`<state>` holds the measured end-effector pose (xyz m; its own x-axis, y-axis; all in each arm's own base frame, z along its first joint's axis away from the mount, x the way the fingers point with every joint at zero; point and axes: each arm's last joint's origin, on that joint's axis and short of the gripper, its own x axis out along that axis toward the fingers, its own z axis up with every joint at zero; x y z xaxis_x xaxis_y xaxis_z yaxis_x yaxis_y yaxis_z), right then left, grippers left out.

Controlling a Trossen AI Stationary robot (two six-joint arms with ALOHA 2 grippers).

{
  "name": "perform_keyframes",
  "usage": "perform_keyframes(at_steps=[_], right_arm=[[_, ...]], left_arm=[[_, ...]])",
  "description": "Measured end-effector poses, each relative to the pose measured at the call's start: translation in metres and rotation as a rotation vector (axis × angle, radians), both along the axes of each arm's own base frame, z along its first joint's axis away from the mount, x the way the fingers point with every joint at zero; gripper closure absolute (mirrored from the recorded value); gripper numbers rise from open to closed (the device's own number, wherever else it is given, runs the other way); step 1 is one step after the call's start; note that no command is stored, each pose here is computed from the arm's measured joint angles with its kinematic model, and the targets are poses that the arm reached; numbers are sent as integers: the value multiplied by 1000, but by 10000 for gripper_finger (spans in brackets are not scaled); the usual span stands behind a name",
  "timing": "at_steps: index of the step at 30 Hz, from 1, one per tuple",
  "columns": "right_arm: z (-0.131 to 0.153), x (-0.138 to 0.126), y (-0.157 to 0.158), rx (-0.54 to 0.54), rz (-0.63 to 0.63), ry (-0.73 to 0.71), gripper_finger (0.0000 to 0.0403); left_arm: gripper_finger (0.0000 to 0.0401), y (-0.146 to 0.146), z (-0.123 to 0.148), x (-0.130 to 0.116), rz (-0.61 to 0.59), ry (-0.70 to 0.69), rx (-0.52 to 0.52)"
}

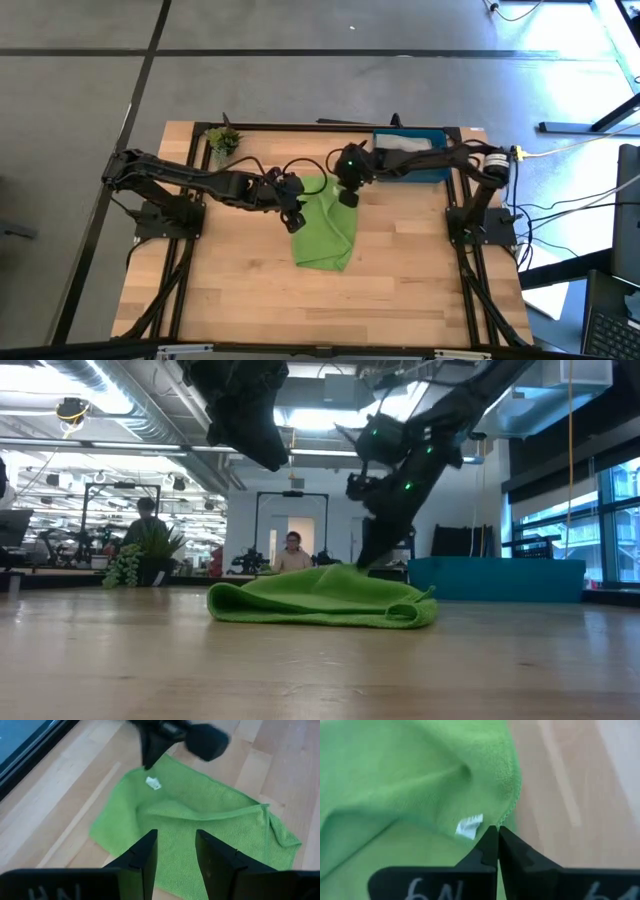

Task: Roll microfiber towels into tight, uniform cylinder then place into a basket
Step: Fold the green microfiber cloth

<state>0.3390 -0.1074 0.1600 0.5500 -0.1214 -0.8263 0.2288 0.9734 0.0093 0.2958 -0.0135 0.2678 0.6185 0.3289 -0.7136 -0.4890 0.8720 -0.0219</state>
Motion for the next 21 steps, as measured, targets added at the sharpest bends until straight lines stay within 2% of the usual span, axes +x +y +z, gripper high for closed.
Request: perform_keyframes(at_steps=[5,9,16,21], right_arm=[[21,-15,16,-4,13,71,399],[26,-26,21,-36,-39,157,398],[8,-42,25,-10,-113,271,398],[-3,-52,30,26,-122,328,398]], left_arm=[[280,0,0,0,0,5,0],[280,0,0,0,1,3,1],[280,0,0,0,1,4,2],[280,0,0,0,2,3,1]])
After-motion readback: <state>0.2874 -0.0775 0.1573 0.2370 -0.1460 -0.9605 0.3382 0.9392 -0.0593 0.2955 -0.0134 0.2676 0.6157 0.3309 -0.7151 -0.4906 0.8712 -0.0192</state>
